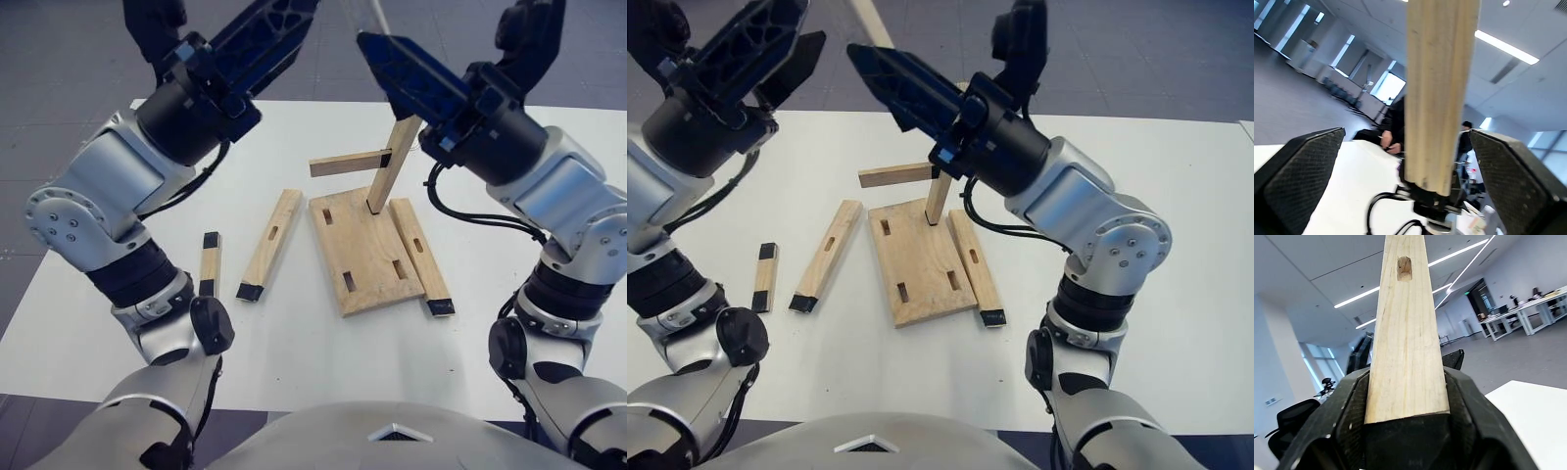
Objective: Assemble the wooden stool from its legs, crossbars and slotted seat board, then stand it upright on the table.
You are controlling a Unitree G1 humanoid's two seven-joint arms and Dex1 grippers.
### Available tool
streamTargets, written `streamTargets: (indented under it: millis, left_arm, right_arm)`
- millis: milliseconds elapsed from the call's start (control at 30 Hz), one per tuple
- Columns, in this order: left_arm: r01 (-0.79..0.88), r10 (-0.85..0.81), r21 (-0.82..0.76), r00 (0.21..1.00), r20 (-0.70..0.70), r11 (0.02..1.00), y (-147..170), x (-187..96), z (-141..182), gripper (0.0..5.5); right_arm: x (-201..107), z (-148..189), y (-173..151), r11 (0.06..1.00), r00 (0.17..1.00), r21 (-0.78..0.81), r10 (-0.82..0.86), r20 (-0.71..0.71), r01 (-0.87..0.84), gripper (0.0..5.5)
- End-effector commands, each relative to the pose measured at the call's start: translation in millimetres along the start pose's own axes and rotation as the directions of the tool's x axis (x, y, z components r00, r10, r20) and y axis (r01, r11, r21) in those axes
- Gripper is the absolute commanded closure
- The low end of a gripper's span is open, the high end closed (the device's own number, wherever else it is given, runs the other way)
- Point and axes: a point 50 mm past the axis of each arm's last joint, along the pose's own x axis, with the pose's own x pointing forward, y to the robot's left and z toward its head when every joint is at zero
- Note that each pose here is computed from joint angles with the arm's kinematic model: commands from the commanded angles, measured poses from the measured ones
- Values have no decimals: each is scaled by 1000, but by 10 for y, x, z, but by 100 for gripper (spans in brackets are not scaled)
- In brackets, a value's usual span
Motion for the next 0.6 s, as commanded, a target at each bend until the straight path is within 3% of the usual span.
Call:
streamTargets:
  millis: [33, 300, 600]
  left_arm:
    - [14, -18, -73, 998, -53, 997, -41, -57, -193, 81]
    - [129, -123, -89, 990, 72, 988, -151, -21, -226, 81]
    - [76, -74, -82, 997, 17, 994, -111, -100, -280, 220]
  right_arm:
    - [16, -35, 83, 991, 993, 51, 121, -5, -120, 348]
    - [-69, -281, 135, 975, 977, 119, 197, -82, -187, 348]
    - [-73, -277, 122, 979, 978, 105, 184, -98, -173, 348]
